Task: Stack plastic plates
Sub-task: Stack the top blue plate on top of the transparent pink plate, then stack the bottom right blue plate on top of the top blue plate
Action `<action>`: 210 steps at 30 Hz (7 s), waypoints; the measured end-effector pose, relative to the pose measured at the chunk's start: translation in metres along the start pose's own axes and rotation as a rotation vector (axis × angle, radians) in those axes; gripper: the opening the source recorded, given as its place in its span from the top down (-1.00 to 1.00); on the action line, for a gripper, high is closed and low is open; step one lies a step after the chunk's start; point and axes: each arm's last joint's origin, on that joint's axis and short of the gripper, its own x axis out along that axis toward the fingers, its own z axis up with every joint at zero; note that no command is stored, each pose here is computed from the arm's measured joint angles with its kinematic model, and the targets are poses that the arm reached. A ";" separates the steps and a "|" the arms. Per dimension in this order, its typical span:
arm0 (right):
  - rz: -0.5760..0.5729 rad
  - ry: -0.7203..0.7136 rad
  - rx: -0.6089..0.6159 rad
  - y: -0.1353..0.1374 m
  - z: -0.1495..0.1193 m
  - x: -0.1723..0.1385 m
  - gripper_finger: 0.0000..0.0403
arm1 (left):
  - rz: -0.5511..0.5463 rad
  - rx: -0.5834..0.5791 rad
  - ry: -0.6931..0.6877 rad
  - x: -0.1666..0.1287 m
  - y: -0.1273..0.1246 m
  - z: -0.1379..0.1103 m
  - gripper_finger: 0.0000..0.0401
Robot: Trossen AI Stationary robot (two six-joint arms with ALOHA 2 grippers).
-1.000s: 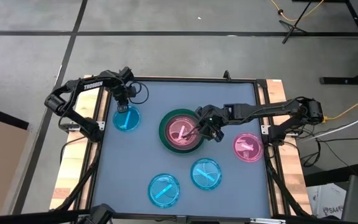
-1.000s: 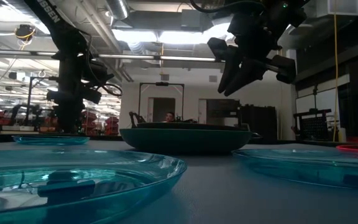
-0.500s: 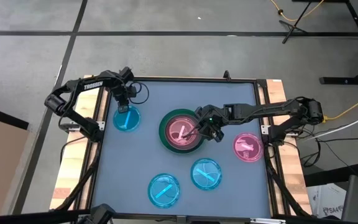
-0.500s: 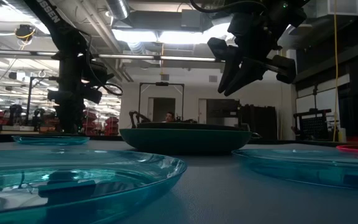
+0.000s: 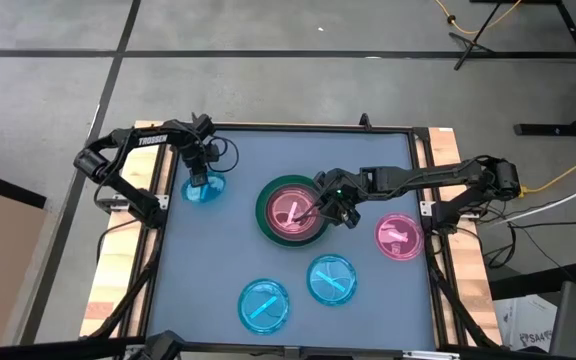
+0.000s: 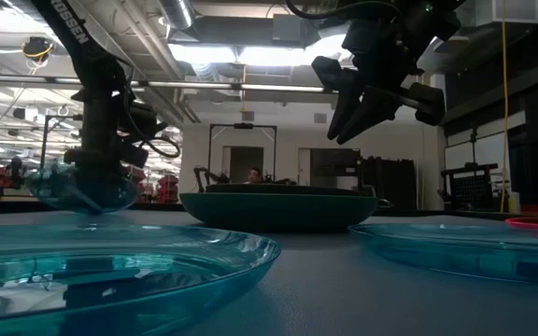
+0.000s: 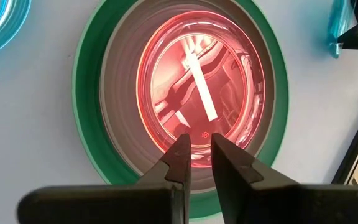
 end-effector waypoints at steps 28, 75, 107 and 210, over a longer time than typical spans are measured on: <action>0.000 0.000 0.000 0.000 0.000 0.000 0.75 | -0.116 -0.006 -0.036 -0.003 -0.004 0.001 0.98; -0.004 -0.001 -0.001 0.001 0.000 -0.014 0.75 | -0.330 0.290 -0.239 -0.063 -0.056 0.071 1.00; -0.084 -0.049 -0.006 0.008 -0.002 -0.080 0.75 | -0.433 -0.303 -0.517 -0.109 -0.137 0.142 1.00; -0.035 -0.121 0.226 0.009 0.000 -0.080 0.75 | -0.249 -0.408 -0.445 -0.071 -0.154 0.158 0.51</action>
